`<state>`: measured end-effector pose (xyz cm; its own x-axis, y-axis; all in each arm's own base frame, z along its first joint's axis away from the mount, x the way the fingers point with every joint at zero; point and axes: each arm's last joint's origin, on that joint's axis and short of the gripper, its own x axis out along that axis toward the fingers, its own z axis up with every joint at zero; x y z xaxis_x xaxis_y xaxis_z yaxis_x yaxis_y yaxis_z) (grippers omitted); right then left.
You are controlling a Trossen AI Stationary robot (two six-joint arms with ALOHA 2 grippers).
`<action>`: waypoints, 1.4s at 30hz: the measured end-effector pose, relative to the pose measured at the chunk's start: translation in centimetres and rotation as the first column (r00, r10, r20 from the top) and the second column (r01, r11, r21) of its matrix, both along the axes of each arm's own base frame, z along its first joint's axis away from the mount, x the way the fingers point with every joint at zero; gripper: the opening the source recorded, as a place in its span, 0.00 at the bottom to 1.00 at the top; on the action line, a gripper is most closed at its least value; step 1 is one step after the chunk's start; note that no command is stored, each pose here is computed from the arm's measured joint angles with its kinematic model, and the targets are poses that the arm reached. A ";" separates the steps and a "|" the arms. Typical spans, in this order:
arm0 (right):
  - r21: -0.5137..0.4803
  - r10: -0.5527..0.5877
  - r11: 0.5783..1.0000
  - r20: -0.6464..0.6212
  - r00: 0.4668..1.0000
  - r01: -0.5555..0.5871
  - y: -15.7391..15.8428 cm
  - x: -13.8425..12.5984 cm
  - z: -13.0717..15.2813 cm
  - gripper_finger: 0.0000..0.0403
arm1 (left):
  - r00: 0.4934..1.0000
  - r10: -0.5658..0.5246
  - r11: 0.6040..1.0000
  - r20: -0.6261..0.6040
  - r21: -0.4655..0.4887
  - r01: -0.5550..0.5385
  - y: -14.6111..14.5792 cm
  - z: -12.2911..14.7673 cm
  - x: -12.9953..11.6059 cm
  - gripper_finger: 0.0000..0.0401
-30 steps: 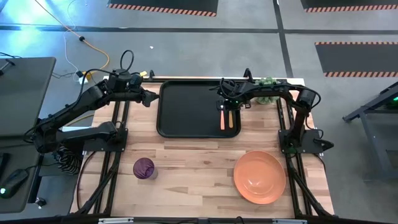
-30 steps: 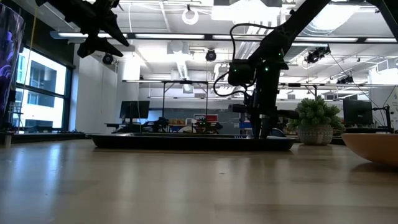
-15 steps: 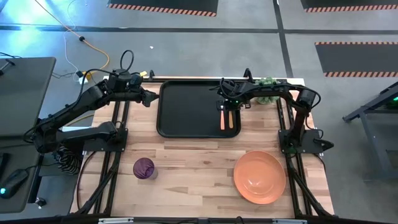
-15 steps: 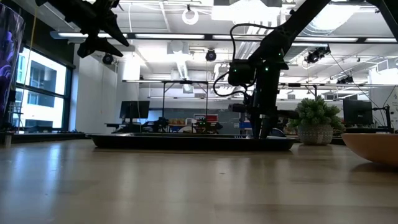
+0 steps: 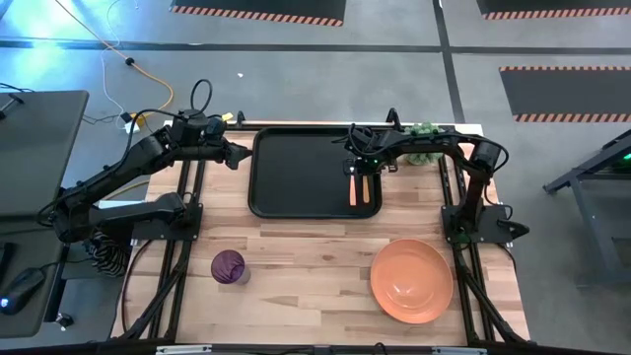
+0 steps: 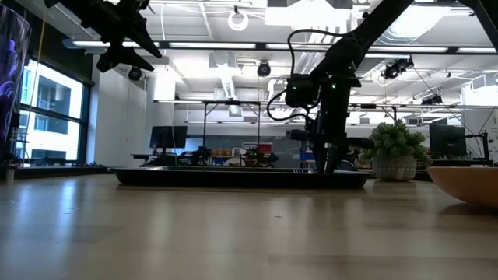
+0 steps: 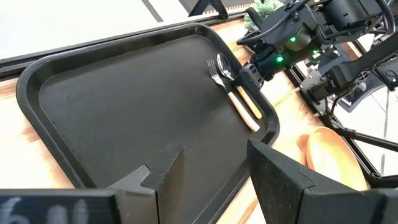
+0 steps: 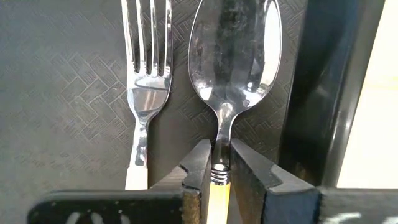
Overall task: Pick and place plate/cup/fork/spoon on tray
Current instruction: Adjust the orange spoon on the black tray
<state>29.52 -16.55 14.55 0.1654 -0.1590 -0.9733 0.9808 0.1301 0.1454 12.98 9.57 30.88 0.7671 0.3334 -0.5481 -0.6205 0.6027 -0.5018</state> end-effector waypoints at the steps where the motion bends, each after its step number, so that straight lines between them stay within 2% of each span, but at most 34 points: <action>1: 0.000 0.002 1.000 0.000 1.000 -0.002 0.0 0.0 0.0 0.12 | 1.000 0.000 1.000 0.000 0.000 0.000 0.0 0.0 0.0 0.41; 9: 0.006 0.000 1.000 0.004 1.000 0.000 0.0 0.0 0.0 0.18 | 1.000 0.000 1.000 0.000 0.000 0.000 0.0 0.0 0.0 0.41; 42: 0.018 -0.026 0.999 -0.016 1.000 0.026 0.1 -0.2 0.0 0.18 | 1.000 0.000 1.000 0.000 -0.001 0.000 0.0 0.0 0.0 0.41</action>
<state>29.34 -16.44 14.54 0.1461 -0.1448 -0.9786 0.9860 0.1022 0.1321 12.98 9.56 30.88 0.7675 0.3327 -0.5480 -0.6200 0.6027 -0.5024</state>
